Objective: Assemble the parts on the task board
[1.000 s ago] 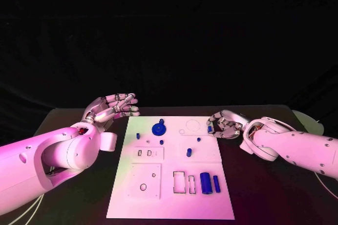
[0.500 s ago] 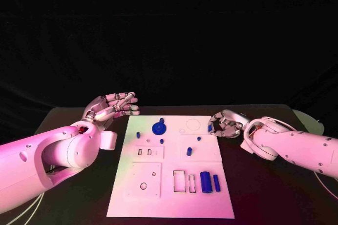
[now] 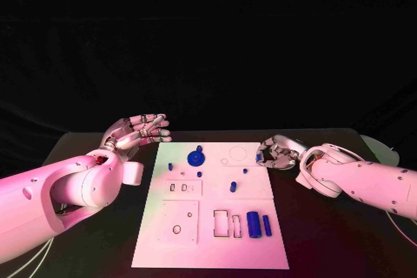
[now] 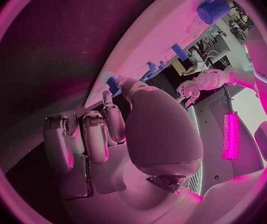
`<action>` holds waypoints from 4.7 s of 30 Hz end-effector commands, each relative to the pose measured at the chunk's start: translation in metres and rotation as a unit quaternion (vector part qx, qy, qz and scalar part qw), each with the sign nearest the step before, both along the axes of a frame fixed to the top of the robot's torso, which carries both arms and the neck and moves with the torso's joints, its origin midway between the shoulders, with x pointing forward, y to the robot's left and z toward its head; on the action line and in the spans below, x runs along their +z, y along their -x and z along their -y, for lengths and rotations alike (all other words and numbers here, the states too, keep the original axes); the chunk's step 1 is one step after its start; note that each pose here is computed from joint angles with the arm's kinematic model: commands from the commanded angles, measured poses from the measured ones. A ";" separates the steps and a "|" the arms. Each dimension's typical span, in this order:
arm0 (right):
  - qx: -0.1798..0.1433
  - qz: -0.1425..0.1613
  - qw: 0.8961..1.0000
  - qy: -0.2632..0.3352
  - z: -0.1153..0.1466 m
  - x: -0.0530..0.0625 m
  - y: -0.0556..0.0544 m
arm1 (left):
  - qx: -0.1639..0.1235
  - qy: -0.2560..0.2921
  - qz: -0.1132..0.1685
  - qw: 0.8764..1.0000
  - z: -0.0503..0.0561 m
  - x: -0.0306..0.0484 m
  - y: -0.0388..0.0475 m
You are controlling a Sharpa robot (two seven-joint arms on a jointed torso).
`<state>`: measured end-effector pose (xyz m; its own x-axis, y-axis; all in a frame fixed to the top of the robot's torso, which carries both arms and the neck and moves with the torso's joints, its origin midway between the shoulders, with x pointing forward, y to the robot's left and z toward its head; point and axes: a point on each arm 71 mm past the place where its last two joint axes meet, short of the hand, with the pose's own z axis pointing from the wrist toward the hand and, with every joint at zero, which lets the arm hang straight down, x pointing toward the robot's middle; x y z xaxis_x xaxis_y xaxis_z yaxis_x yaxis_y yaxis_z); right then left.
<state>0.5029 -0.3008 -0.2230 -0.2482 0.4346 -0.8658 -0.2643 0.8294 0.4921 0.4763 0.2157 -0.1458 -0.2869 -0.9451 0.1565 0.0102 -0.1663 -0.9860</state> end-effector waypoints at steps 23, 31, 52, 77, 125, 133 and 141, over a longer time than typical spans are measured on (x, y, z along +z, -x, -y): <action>0.002 0.008 1.000 0.002 -0.004 0.001 0.001 | -0.009 0.002 0.004 1.000 0.001 0.0014 0.0005; -0.001 0.015 1.000 0.002 -0.005 0.002 0.001 | -0.009 0.002 0.004 1.000 0.001 0.0014 0.0005; 0.010 0.048 0.999 -0.022 -0.054 0.026 0.023 | -0.006 0.001 0.003 1.000 -0.001 0.0004 -0.0016; 0.137 0.053 0.988 0.048 -0.216 0.013 0.049 | -0.008 -0.001 -0.002 1.000 0.002 -0.0029 -0.0069; 0.159 0.027 0.982 0.103 -0.229 -0.016 0.053 | -0.011 -0.003 -0.004 1.000 0.004 -0.0047 -0.0087; 0.156 0.031 0.982 0.103 -0.229 -0.015 0.054 | -0.010 -0.003 -0.005 1.000 0.003 -0.0048 -0.0087; 0.149 0.037 0.983 0.102 -0.229 -0.015 0.053 | -0.010 -0.003 -0.005 1.000 0.003 -0.0048 -0.0087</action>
